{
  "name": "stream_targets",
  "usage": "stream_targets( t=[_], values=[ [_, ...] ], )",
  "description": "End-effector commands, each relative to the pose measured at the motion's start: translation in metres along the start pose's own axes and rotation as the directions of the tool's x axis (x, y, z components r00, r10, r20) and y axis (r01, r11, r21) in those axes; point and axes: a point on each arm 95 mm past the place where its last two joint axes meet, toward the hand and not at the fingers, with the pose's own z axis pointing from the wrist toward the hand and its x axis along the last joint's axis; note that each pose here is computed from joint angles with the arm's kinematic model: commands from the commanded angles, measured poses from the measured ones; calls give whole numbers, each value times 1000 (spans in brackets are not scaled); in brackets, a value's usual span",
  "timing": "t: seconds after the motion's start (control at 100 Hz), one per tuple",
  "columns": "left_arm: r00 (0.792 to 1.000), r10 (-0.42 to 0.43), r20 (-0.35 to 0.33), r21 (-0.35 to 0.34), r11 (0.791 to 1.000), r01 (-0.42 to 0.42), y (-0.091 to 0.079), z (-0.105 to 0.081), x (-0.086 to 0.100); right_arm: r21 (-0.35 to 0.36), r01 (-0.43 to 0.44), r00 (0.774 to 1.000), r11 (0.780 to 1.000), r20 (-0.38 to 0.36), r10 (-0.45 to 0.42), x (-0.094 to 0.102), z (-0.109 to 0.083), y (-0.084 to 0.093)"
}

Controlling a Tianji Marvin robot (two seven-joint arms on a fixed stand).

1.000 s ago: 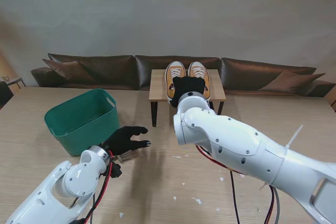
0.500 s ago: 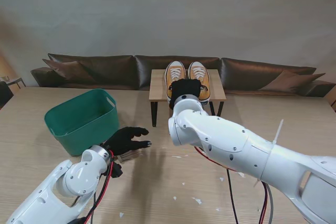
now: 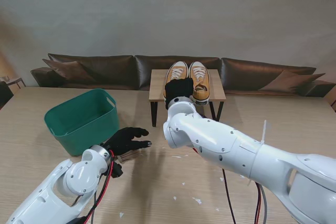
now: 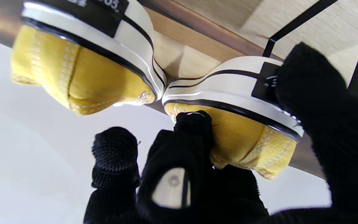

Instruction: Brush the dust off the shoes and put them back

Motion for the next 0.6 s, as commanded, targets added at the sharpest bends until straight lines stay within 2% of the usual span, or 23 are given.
stream_targets(
  t=[0.0, 0.25, 0.45, 0.59],
  values=[
    [1000, -11, 3, -21, 1000, 11, 3, 0, 0, -1, 6, 999, 1000, -31, -6, 10, -4, -4],
    [1000, -22, 11, -30, 999, 22, 3, 1, 1, -122, 53, 996, 991, -67, -61, 4, -4, 3],
    [1000, -23, 11, -32, 999, 24, 3, 1, 1, -186, 86, 987, 979, -116, -109, -5, -8, 11],
    [1000, -23, 12, -33, 999, 23, 3, 0, 0, -215, 81, 986, 973, -125, -110, -11, -10, 14]
  ],
)
